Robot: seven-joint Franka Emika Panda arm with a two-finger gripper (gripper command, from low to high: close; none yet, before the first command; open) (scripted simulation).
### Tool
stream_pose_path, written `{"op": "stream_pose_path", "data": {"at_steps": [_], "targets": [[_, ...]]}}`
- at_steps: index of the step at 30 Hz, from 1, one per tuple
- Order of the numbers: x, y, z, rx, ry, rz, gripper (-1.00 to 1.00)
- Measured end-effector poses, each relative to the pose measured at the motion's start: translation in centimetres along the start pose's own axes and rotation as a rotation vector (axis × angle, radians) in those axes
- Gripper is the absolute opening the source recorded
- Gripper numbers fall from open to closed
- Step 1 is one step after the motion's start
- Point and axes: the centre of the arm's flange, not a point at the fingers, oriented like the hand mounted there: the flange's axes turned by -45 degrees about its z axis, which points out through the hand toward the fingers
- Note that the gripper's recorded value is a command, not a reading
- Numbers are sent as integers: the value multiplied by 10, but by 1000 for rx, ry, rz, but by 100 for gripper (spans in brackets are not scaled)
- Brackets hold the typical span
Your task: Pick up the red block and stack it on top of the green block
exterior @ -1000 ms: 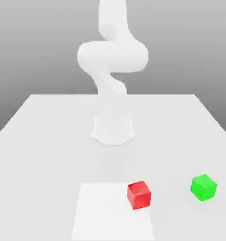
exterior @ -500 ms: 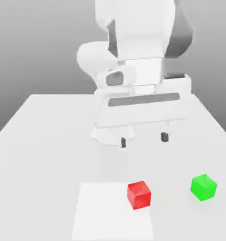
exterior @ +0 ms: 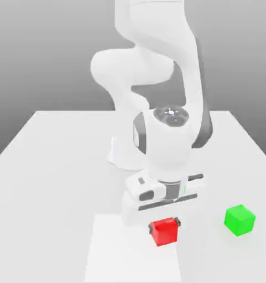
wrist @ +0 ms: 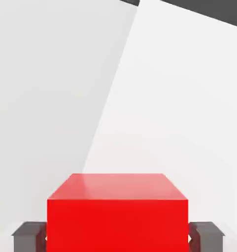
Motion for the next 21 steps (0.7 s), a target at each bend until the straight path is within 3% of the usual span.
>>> {"op": "stream_pose_path", "data": {"at_steps": [9,21], "targets": [[0,0,-51,0,0,0,-100],[23,-136,-84,1,0,-432,-100]]}}
